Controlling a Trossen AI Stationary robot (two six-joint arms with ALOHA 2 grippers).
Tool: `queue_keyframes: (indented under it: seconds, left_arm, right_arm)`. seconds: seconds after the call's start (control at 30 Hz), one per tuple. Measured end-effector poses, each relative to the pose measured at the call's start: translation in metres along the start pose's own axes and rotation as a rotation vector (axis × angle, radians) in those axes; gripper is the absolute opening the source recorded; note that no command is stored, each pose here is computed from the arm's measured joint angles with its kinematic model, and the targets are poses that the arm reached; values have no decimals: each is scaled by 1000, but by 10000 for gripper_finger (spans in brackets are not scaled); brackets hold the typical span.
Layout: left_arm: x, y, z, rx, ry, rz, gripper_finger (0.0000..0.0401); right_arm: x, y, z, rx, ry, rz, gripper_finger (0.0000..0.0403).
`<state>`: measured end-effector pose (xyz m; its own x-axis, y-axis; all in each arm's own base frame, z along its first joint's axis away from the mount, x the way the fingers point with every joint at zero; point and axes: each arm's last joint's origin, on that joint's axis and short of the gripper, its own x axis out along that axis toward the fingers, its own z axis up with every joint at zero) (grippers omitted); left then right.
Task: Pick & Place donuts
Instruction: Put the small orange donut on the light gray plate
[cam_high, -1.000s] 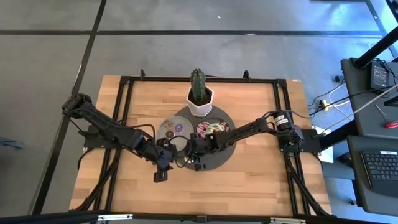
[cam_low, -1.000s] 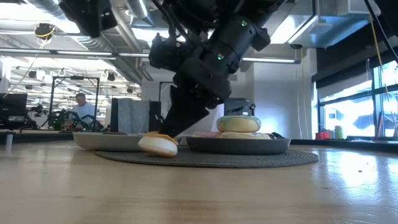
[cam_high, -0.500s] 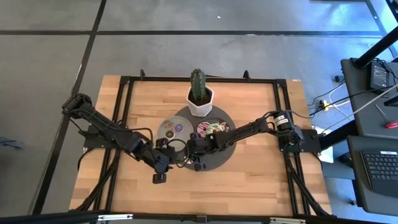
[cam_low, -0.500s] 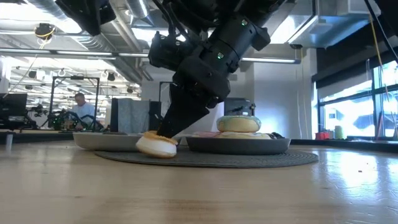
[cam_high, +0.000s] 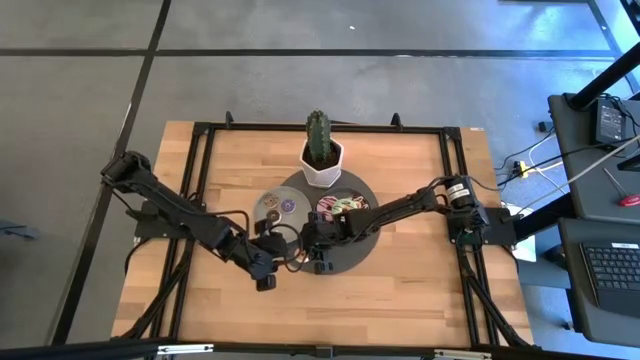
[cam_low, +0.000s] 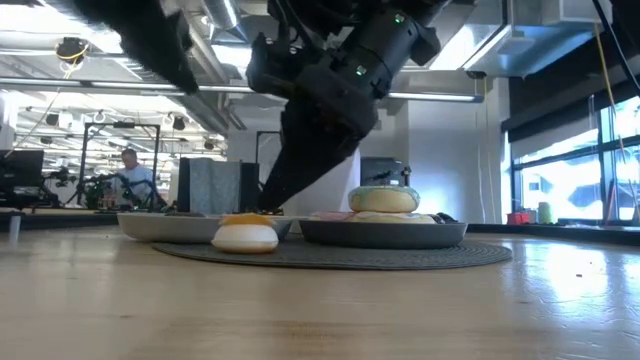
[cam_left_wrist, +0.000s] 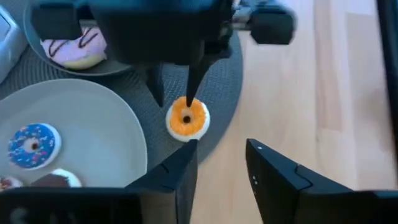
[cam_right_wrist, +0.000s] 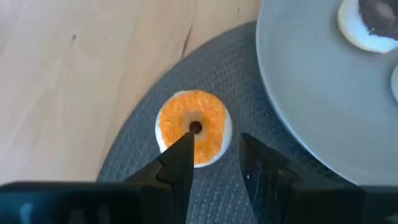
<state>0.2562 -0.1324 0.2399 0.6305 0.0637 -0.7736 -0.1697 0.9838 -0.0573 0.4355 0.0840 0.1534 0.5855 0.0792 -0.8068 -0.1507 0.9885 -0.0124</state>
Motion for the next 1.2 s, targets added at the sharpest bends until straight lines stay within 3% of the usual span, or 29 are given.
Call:
queue_keyframes:
  seconds: [0.27, 0.43, 0.6, 0.77, 0.93, 1.2]
  left_arm:
    - [29, 10, -24, -56, -86, -41, 130]
    - [36, 19, -20, -84, -138, -35, 129]
    - [39, 26, -14, -107, -155, -20, 132]
    - [51, 31, -14, -116, -130, 3, 129]
    - [74, 36, -19, -81, -51, -3, 128]
    - [96, 43, -18, -31, -23, -50, 127]
  right_arm:
    - [-32, -2, 2, 42, 31, -35, 130]
    - [-64, -5, -10, 72, 16, -104, 130]
    - [-102, -7, -29, 126, -91, -111, 130]
    - [-135, -9, -50, 160, -265, -227, 130]
    - [-152, -11, -72, 186, -389, -332, 129]
    - [-161, -13, -86, 205, -450, -343, 130]
